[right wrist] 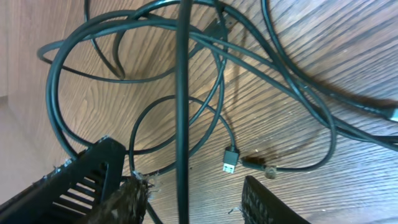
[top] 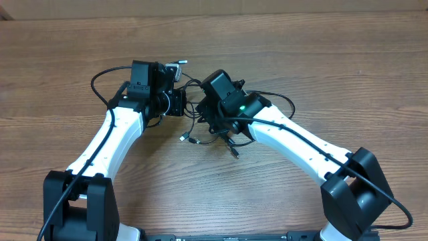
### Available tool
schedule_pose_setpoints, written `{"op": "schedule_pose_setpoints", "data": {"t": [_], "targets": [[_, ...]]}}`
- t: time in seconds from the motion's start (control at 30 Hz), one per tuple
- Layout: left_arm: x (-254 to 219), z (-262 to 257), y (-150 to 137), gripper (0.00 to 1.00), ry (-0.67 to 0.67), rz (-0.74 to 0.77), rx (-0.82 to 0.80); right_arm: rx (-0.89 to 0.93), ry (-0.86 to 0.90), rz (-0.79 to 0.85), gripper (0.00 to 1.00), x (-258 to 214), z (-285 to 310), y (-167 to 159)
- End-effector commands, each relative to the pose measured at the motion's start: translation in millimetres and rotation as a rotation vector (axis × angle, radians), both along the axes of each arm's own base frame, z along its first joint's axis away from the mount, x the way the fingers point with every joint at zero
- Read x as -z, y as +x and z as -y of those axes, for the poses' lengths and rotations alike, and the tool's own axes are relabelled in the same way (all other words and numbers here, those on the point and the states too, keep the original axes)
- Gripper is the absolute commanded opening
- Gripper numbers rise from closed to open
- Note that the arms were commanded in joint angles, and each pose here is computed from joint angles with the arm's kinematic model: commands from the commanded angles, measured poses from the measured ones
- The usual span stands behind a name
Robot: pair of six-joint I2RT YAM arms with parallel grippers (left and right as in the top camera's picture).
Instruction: Untangle cables
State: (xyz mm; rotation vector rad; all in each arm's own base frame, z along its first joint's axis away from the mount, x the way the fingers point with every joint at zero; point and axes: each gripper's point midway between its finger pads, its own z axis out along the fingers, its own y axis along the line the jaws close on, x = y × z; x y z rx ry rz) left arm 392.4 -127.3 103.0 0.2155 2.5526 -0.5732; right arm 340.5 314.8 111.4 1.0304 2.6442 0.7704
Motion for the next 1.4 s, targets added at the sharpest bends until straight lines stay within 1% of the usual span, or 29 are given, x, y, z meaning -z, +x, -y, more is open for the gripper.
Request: {"op": "schedule_pose_setpoints", "data": {"t": [0.0,0.07,0.33,0.4,0.6,0.67,0.7,0.8,1.0,1.1,1.17,1.37], "targets": [[3,3,-2,0.04,-0.021,-0.016,0.0,0.071,-0.028,0.005,0.47,9,3,-2],[3,3,-2,0.04,-0.021,-0.016,0.0,0.1,-0.025,-0.006,0.48,14,2,-4],[2,3,-2,0.04,-0.021,-0.013,0.0,0.073,0.029,0.058,0.49,11,-24,2],[2,3,-2,0.04,-0.021,-0.013,0.0,0.083,0.022,0.076,0.46,9,-24,4],[2,3,-2,0.04,-0.021,-0.013,0.0,0.097,0.012,0.093,0.26,9,-21,8],[2,3,-2,0.04,-0.021,-0.013,0.0,0.097,0.012,0.093,0.21,9,-21,7],[2,3,-2,0.04,-0.022,-0.013,0.0,0.097,0.011,0.092,0.16,9,-21,7],[2,3,-2,0.04,-0.021,-0.013,0.0,0.096,0.011,0.092,0.05,9,-21,7],[2,3,-2,0.04,-0.021,-0.013,0.0,0.093,0.003,0.094,0.04,9,-18,9],[2,3,-2,0.04,-0.021,-0.013,0.0,0.03,-0.023,0.132,0.04,5,-16,13],[2,3,-2,0.04,-0.021,-0.013,0.0,-0.04,-0.022,0.174,0.04,-10,-13,16],[2,3,-2,0.04,-0.021,-0.012,0.0,-0.103,-0.001,0.29,0.04,-57,-1,23]]}}
